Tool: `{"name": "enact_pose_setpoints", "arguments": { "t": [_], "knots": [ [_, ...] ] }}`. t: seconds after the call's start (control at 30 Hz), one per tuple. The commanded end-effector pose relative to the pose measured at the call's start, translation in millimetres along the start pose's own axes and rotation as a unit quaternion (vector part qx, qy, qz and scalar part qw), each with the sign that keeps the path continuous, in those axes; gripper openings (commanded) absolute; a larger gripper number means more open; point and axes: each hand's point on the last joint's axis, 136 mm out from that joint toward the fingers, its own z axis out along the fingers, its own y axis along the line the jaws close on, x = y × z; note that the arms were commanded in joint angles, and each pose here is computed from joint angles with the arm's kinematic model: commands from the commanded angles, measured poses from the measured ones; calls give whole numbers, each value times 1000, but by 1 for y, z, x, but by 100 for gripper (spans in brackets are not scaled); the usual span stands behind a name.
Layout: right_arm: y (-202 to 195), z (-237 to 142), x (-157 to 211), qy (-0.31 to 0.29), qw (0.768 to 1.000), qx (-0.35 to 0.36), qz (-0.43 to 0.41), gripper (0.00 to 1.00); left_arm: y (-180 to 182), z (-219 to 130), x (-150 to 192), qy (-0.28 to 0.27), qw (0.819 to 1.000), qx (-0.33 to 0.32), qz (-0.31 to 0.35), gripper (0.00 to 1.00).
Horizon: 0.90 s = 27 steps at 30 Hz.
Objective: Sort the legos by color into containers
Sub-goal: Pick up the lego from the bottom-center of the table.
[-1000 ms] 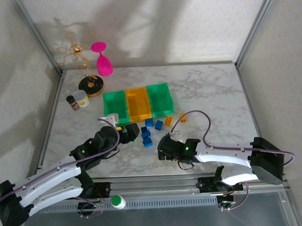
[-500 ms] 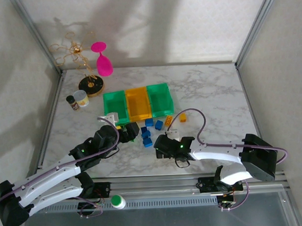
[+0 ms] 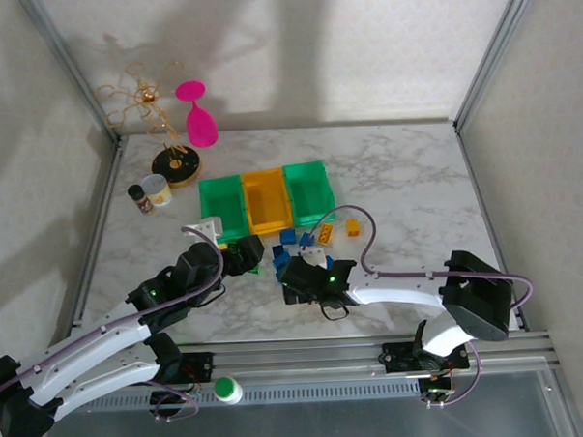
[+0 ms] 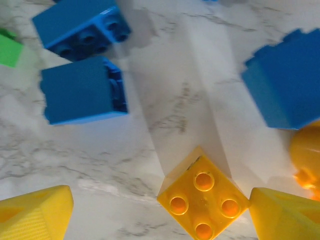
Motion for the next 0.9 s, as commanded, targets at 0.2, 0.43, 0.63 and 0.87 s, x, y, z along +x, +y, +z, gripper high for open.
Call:
{"name": "enact_pose_setpoints", "arguments": {
  "t": [0.2,0.43,0.63,0.87],
  "knots": [
    [-17,-1,3,11,997,47,-63,84,-5,-12,-14,-17,1000,2,-5,99],
    [-13,2,10,30,986,8,-161,74,-3,-11,-13,-16,1000,-3,-5,99],
    [-16,9,4,27,984,9,-177,68,-2,-15,-16,-25,1000,1,-12,99],
    [-20,15,4,34,980,20,-196,57,-1,-16,-17,-25,1000,-4,-9,99]
  ]
}}
